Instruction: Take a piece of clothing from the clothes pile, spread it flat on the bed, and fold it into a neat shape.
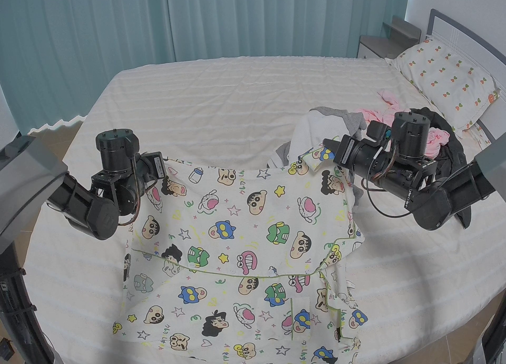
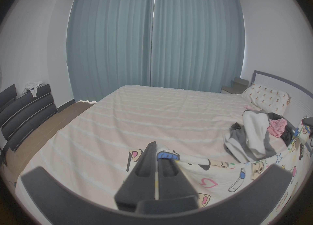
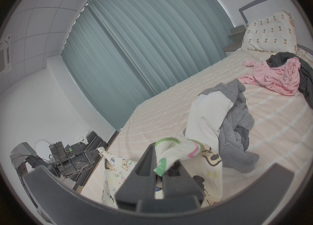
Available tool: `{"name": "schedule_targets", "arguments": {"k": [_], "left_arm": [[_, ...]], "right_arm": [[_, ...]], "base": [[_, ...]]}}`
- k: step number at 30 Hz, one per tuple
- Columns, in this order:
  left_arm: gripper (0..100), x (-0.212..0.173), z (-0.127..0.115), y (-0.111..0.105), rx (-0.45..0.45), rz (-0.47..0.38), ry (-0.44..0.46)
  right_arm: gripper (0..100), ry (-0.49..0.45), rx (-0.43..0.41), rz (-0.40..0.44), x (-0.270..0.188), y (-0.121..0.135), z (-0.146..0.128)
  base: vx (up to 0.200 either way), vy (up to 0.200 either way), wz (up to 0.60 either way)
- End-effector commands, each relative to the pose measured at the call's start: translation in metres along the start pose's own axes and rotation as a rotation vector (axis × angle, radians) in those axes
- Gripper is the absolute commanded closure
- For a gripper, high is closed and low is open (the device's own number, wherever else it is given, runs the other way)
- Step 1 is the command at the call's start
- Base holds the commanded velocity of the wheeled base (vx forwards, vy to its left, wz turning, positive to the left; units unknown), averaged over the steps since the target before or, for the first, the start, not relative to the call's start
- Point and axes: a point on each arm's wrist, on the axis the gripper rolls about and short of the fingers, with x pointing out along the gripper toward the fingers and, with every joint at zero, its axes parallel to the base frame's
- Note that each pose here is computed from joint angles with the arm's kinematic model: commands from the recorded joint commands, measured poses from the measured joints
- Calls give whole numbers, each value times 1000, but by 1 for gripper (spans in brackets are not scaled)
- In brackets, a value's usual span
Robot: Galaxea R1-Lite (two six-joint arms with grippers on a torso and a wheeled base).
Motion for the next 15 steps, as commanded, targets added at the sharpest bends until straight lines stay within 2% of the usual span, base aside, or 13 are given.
{"name": "schedule_targets", "arguments": {"k": [1,7,8,9,10,15], "left_arm": [[100,26,-31,3,16,32,58],[100,36,-47,9,-11,70,75],[0,38,-49,10,-15,75,78],[0,43,-51,14,-21,85,79],[0,48,-53,16,-30,92,78],[0,67,-58,20,-57,111,57]], "right_arm": [[100,41,7,-53,21,-17,-26],[100,34,8,-74,30,-23,-34],[100,43,6,-77,31,-23,-36],[100,53,6,-80,32,-25,-39],[0,54,6,-79,32,-25,-40],[0,59,9,-79,33,-27,-41]], "base": [[0,0,0],[0,0,0],[0,0,0],[0,0,0],[0,0,0],[0,0,0]]}}
